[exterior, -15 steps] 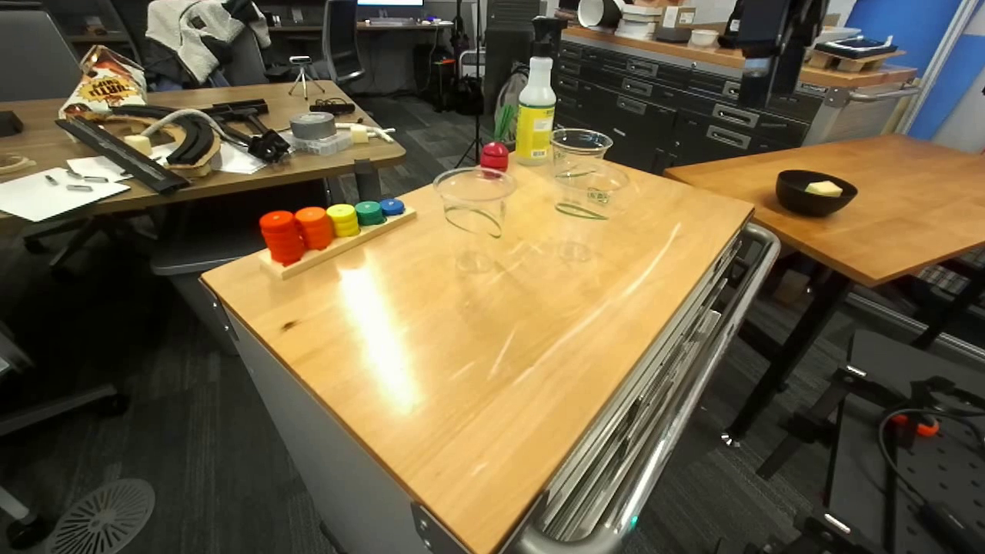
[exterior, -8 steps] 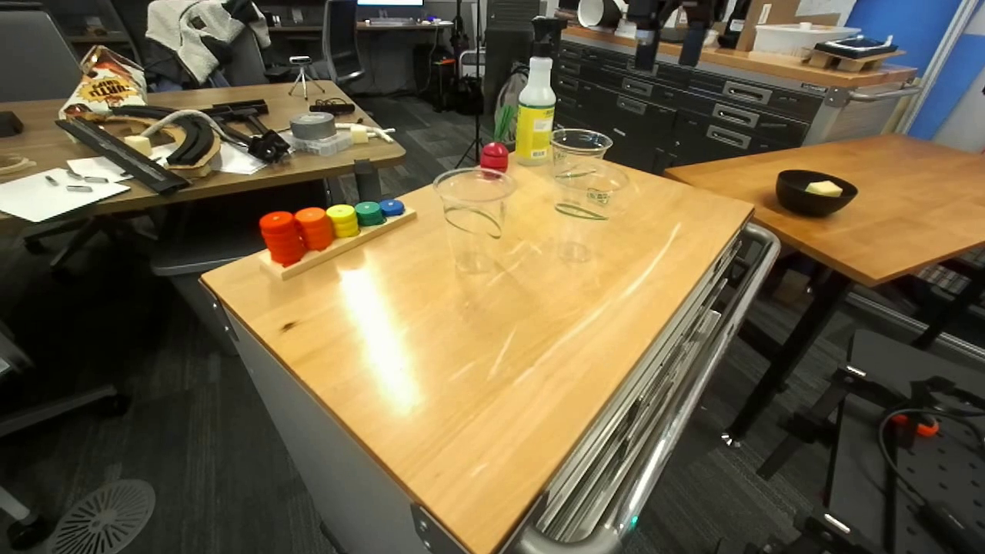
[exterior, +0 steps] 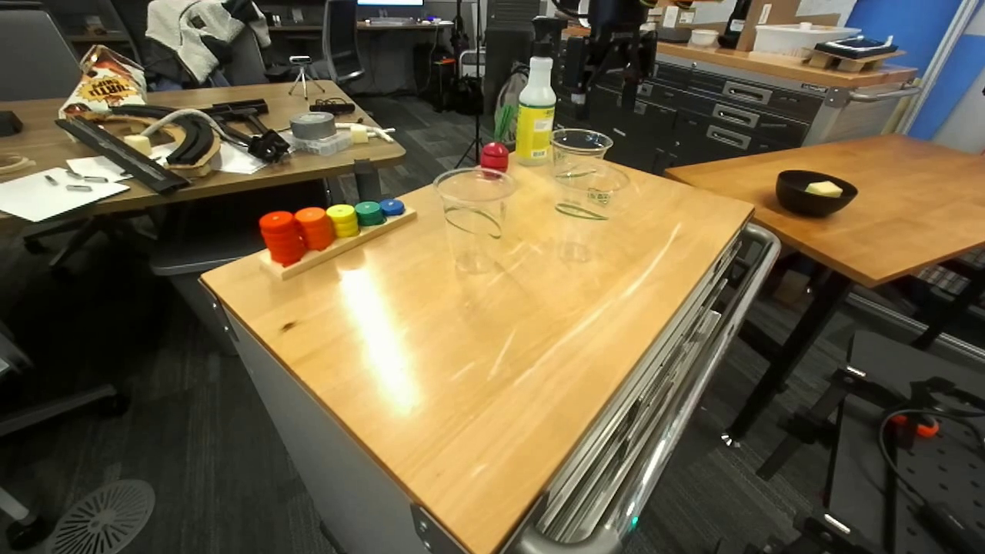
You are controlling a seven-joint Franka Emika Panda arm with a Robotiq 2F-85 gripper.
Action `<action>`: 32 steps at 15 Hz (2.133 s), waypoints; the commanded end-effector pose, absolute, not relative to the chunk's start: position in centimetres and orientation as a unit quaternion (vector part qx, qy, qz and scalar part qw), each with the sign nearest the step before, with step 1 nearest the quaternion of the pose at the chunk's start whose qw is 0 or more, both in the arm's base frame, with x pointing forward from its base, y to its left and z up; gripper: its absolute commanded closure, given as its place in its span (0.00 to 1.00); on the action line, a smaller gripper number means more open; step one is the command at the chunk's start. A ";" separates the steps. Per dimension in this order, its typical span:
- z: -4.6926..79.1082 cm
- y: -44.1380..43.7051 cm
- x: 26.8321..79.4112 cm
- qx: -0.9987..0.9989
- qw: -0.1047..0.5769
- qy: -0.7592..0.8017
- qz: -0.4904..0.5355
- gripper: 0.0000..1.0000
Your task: Pack the cups in the tower form
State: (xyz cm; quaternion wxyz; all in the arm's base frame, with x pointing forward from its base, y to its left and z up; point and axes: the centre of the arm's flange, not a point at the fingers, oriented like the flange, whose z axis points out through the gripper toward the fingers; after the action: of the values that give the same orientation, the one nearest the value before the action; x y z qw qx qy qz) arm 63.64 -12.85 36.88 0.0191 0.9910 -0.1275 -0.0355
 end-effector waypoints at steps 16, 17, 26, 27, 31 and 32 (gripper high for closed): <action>34.3 -15.8 66.4 0.984 -0.017 -0.151 -0.090 0.92; 34.7 -15.8 66.5 0.984 -0.028 -0.152 -0.088 0.96; 40.6 -17.0 66.0 0.974 -0.104 -0.188 -0.067 0.96; 42.3 -17.0 65.8 0.973 -0.121 -0.189 -0.056 0.96; 48.6 -16.6 64.4 0.964 -0.184 -0.192 -0.025 0.96; 49.9 -16.5 64.0 0.962 -0.194 -0.191 -0.022 0.96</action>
State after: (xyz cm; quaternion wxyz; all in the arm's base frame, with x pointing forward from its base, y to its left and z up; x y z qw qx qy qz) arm 65.31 -16.76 45.49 -0.1535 0.9672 -0.1997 -0.0332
